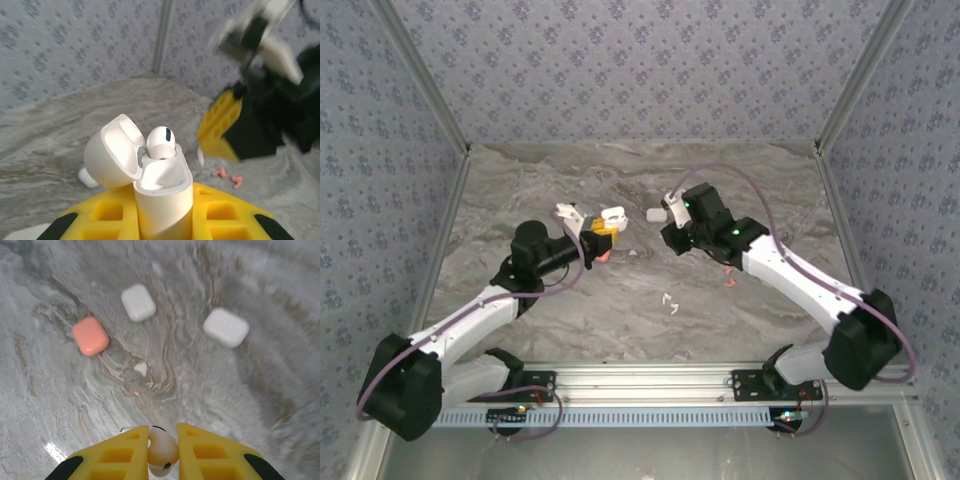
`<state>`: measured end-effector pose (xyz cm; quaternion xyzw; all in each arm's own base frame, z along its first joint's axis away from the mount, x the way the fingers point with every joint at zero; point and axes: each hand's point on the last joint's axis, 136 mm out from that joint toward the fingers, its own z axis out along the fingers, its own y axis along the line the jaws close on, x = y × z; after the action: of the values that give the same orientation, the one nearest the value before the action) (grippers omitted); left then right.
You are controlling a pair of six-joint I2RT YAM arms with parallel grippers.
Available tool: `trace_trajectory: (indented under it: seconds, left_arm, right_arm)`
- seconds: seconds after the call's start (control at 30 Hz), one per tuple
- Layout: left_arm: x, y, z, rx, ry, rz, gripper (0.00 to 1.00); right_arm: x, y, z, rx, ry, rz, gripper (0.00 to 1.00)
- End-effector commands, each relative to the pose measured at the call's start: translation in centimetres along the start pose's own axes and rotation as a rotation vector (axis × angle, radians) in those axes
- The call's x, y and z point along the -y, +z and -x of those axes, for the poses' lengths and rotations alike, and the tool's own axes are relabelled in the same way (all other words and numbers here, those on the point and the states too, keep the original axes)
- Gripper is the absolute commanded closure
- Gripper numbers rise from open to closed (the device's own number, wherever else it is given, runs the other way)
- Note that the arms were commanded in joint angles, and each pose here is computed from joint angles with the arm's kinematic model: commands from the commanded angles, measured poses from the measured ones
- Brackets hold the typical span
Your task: Insert the wireless bluetooth earbuds into the charging case
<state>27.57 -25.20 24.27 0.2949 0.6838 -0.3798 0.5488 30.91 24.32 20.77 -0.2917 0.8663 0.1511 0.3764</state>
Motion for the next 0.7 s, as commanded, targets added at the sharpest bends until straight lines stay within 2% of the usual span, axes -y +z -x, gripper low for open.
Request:
trace_trajectory:
  seconds: [0.0, 0.1, 0.23, 0.4, 0.67]
  left_arm:
    - [2.5, 1.1, 2.2, 0.024, 0.06, -0.111, 1.0]
    - [3.3, 2.0, 2.2, 0.015, 0.073, -0.154, 1.0]
    - [4.3, 2.9, 1.9, -0.001, 0.093, -0.205, 1.0]
    - [5.3, 3.5, 1.8, -0.01, 0.101, -0.247, 1.0]
    - [5.5, 3.6, 1.7, -0.016, 0.105, -0.257, 1.0]
  right_arm:
    - [0.0, -3.7, 2.9, 0.083, -0.167, -0.025, 0.8]
    - [-1.0, -6.7, 6.1, 0.184, -0.259, -0.012, 0.8]
    - [-2.8, -8.5, 8.2, 0.243, -0.368, 0.022, 0.8]
    - [-4.9, -8.7, 9.1, 0.267, -0.455, 0.076, 0.8]
    - [-6.7, -7.1, 8.8, 0.233, -0.481, 0.145, 0.8]
